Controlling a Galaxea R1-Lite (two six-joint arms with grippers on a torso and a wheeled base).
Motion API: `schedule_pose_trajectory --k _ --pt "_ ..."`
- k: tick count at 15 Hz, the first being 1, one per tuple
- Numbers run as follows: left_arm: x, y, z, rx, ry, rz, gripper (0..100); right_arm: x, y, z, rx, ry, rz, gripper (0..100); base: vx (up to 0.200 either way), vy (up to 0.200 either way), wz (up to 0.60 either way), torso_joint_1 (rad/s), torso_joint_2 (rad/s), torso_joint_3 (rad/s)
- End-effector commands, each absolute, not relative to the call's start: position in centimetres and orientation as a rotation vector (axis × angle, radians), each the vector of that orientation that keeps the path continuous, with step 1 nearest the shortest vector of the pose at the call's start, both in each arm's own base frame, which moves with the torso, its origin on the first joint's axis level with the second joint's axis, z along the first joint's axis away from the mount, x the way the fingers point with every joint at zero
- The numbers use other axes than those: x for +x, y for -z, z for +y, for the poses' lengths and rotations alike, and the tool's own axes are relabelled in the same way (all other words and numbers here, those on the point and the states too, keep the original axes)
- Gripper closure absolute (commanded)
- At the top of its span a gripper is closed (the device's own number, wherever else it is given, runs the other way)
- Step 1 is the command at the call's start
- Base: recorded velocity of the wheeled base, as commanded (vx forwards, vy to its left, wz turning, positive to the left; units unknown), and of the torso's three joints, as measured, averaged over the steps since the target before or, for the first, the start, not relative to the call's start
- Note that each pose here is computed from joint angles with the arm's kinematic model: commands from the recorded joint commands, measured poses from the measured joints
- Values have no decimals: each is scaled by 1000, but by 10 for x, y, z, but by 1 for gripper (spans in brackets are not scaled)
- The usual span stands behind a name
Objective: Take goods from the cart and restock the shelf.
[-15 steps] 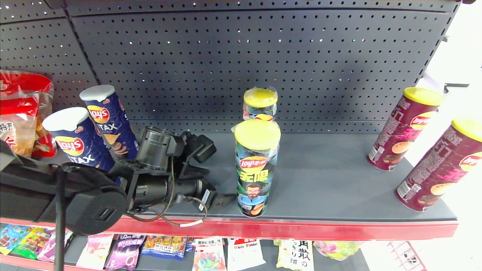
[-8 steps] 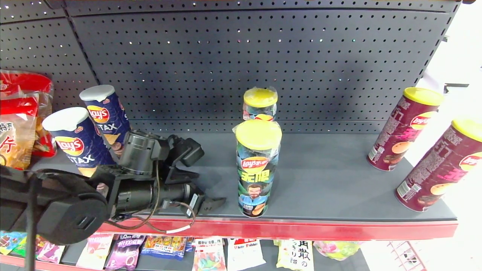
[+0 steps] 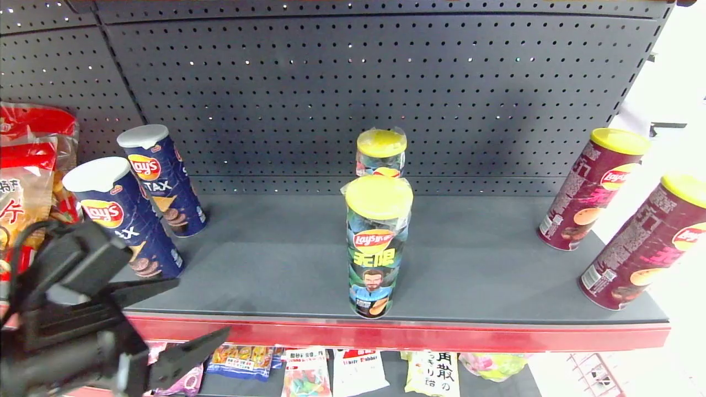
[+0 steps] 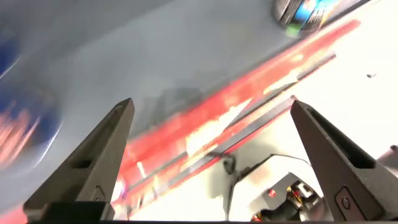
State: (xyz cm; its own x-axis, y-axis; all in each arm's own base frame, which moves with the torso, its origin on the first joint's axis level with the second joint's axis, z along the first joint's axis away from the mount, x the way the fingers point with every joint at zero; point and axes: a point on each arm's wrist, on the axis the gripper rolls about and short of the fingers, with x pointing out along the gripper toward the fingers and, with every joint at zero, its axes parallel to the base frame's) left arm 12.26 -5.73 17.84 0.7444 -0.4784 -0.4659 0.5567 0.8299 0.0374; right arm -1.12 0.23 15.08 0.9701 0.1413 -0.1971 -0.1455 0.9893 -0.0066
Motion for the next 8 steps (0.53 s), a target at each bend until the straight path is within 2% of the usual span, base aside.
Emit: schedule_pose_trajectory --k 1,3,5,8 --pt "0 -170 -1 114 329 327 0 -19 -142 3 -20 -89 188 0 0 0 0 0 0 0" --pt "-39 -139 7 85 214 376 0 -38 -130 3 -21 -76 224 0 0 0 0 0 0 0" --pt "-45 -111 7 68 150 349 0 -57 -111 2 -29 -29 254 0 0 0 0 0 0 0" --pt "-38 -100 8 45 3 274 0 -60 -106 0 -35 5 229 0 0 0 0 0 0 0"
